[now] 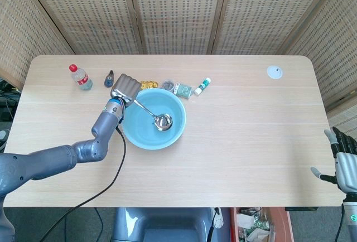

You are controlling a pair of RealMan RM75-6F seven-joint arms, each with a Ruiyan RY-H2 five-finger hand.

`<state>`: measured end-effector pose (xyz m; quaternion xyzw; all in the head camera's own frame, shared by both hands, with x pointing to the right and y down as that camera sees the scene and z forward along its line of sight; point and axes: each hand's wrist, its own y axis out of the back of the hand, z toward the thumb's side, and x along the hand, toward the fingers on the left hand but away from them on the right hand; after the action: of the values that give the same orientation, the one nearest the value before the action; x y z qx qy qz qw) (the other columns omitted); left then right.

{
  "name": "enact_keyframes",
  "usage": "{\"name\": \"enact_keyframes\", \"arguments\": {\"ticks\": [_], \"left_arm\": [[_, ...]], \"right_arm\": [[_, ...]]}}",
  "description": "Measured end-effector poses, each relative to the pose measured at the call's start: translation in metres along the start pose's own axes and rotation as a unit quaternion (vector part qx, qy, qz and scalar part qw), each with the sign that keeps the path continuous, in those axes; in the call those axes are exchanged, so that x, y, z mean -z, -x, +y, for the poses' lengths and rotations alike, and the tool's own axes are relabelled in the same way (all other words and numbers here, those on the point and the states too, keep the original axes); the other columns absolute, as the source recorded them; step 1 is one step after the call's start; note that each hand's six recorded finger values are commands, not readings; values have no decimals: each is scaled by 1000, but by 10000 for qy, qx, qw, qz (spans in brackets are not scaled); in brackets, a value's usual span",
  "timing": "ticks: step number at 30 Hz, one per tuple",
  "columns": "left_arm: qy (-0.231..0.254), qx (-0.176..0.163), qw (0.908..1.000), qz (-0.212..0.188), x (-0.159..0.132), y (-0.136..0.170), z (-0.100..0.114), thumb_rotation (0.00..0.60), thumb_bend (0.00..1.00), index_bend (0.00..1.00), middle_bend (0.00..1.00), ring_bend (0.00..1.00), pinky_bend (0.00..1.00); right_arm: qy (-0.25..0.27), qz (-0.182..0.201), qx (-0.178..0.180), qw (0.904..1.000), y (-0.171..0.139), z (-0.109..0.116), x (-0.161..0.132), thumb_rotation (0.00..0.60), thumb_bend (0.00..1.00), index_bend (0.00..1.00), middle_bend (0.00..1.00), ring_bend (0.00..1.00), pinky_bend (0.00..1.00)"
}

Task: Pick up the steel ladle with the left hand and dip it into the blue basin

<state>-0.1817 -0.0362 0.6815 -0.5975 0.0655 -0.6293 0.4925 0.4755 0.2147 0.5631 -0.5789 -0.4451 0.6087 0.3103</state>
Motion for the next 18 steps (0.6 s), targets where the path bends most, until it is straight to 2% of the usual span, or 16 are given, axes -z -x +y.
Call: {"name": "enact_keyframes", "arguments": {"ticks": [6, 18], "left_arm": [[-102, 74, 9999, -10, -7, -8, -4, 600, 484, 1000, 1000, 992, 1000], [-729, 53, 9973, 85, -22, -16, -5, 600, 484, 1000, 1000, 992, 1000]], "right_arm": [[13, -22, 8, 10000, 1, 1, 2, 600, 0, 0, 0, 0, 0], [93, -62, 76, 9999, 3, 5, 9, 600, 0, 0, 0, 0, 0]]}}
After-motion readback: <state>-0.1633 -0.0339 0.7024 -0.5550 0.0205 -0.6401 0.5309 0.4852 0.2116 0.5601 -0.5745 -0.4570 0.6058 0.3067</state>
